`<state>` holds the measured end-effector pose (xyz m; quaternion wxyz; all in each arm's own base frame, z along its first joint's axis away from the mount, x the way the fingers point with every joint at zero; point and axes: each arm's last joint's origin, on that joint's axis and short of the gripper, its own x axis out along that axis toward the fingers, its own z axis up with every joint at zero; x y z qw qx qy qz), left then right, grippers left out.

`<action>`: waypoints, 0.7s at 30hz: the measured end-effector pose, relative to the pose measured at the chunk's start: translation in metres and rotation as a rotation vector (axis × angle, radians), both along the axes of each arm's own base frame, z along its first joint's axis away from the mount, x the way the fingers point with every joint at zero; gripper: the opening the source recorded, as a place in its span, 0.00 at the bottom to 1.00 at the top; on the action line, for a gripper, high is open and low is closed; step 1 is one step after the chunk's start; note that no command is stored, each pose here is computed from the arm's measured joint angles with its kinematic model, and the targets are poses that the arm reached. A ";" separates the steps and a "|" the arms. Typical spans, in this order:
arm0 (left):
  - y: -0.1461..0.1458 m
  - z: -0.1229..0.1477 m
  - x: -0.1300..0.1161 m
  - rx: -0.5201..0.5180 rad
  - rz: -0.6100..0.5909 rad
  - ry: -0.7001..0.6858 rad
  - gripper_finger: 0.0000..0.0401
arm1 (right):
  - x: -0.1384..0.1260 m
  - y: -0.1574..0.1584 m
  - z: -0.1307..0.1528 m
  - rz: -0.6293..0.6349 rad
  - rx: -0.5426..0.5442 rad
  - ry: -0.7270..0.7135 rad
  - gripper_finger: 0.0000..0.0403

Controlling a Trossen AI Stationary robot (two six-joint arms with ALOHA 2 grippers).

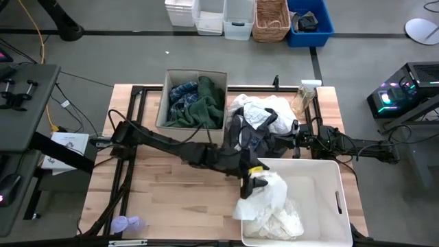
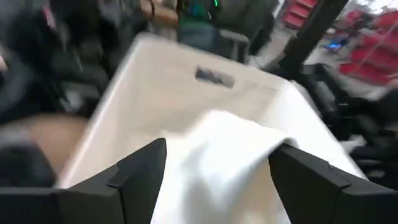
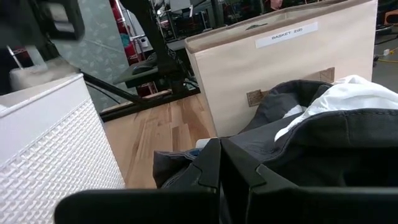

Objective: Sort clothes
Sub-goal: Put the white towel into the laundry bin, then put the black shorts into the laundry organizer

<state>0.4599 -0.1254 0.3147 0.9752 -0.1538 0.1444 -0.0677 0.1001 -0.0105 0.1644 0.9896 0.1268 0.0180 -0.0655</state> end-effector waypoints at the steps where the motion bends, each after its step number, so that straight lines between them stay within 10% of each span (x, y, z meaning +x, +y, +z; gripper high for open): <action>1: 0.003 -0.001 0.000 -0.060 -0.026 0.029 0.67 | 0.000 0.000 0.000 0.000 0.000 0.001 0.00; 9: 0.027 0.034 0.002 -0.622 -0.459 0.011 0.67 | 0.000 0.000 0.000 0.000 0.000 0.000 0.00; 14: 0.048 0.016 0.007 -0.775 -0.382 0.207 0.64 | 0.000 0.000 0.000 0.000 0.000 0.000 0.00; 21: 0.052 0.091 -0.028 -0.679 -0.912 -0.082 0.59 | 0.000 0.000 0.000 0.000 0.000 0.001 0.00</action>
